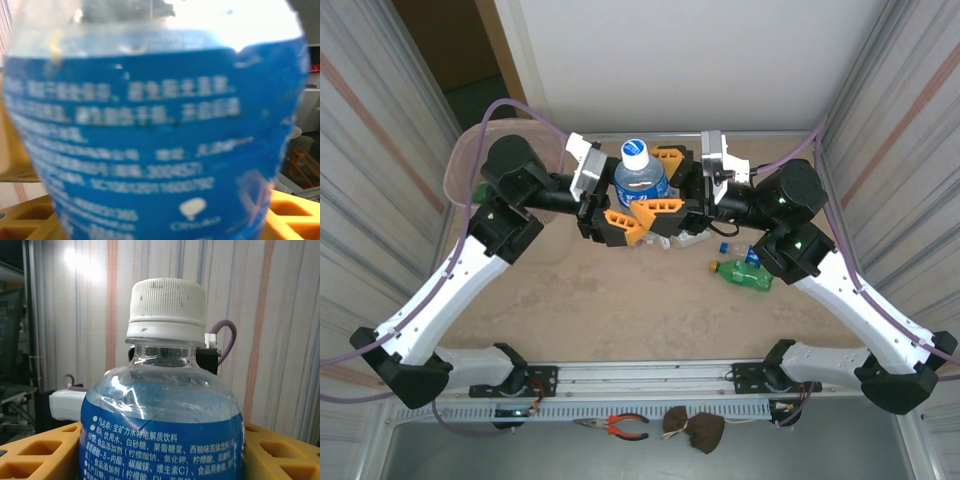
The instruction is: Put the plastic bottles in the bin
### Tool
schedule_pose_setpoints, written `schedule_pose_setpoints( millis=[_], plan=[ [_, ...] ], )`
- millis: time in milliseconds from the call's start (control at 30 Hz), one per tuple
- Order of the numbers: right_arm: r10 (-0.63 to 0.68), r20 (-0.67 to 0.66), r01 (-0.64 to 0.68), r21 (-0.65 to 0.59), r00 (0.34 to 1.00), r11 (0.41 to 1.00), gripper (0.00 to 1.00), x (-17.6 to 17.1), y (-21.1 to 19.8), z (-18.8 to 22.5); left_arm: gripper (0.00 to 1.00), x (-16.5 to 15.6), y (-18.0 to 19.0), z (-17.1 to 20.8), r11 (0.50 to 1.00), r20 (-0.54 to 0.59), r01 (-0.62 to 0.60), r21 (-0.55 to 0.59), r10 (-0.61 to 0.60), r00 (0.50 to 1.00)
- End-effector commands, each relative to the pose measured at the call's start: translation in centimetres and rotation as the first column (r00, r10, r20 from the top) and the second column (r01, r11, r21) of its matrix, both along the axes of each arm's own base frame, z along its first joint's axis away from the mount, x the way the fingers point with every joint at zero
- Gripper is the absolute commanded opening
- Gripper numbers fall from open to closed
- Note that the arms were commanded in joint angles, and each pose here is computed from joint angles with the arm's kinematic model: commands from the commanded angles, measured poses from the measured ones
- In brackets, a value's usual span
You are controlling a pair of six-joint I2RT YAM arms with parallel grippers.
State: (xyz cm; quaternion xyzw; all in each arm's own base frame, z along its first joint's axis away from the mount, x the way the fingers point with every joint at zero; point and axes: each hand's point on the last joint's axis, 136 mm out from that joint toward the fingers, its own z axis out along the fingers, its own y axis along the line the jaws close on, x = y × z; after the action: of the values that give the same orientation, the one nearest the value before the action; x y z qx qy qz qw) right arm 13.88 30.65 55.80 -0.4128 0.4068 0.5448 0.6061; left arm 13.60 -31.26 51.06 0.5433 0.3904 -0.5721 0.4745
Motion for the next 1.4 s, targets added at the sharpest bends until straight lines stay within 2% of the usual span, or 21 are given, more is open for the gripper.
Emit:
schedule_pose_setpoints(
  millis=[0,200,367,467,600,700,800,900,1033,1133,1233,1367],
  plan=[
    [-0.029,0.066,0.025,0.055,0.997,0.998,0.63,-1.2,-1.4,2.3,0.64,-0.9,0.2,0.5,0.999,0.038,0.035,-0.006,-0.035,0.999],
    [-0.045,0.063,0.042,0.047,0.997,0.998,0.67,-1.2,-1.3,2.1,0.54,-0.6,0.2,0.3,1.000,0.052,0.005,-0.002,-0.005,0.999],
    [-0.074,0.048,0.072,0.031,0.996,0.997,0.83,-1.2,-1.7,1.5,0.52,-0.2,0.5,0.2,0.999,0.071,-0.052,0.001,0.052,0.996],
    [-0.109,0.031,0.108,0.015,0.994,0.994,0.87,-1.1,-2.2,0.9,0.52,0.3,0.8,0.1,0.995,0.074,-0.104,0.011,0.103,0.992],
    [-0.185,0.001,0.185,-0.017,0.983,0.983,0.89,-0.2,-3.0,-0.2,0.52,2.5,1.7,0.0,0.970,0.061,-0.240,0.035,0.237,0.970],
    [-0.259,-0.012,0.259,-0.017,0.966,0.966,0.90,0.1,-4.5,-0.4,0.52,5.3,3.0,-0.5,0.917,0.033,-0.391,0.078,0.390,0.920],
    [-0.329,-0.037,0.328,-0.031,0.944,0.944,0.90,0.9,-5.4,-1.1,0.51,8.3,4.7,-1.4,0.828,0.025,-0.542,0.146,0.544,0.839],
    [-0.392,-0.059,0.389,-0.055,0.918,0.919,0.90,1.8,-6.0,-1.8,0.51,11.2,6.8,-2.6,0.710,0.038,-0.666,0.227,0.677,0.735],
    [-0.462,-0.080,0.454,-0.101,0.883,0.885,0.90,3.0,-6.6,-3.0,0.52,15.3,10.9,-4.9,0.508,0.047,-0.784,0.358,0.828,0.558],
    [-0.494,-0.092,0.481,-0.130,0.865,0.867,0.90,3.6,-6.8,-3.6,0.51,18.0,14.9,-6.7,0.349,0.030,-0.816,0.461,0.913,0.407],
    [-0.505,-0.096,0.489,-0.149,0.858,0.860,0.89,3.9,-6.8,-4.2,0.51,19.8,18.9,-8.9,0.228,0.013,-0.800,0.555,0.959,0.282],
    [-0.512,-0.100,0.493,-0.166,0.853,0.854,0.89,4.0,-6.8,-4.6,0.51,21.0,22.8,-11.4,0.109,0.035,-0.763,0.637,0.985,0.169]
  ],
)
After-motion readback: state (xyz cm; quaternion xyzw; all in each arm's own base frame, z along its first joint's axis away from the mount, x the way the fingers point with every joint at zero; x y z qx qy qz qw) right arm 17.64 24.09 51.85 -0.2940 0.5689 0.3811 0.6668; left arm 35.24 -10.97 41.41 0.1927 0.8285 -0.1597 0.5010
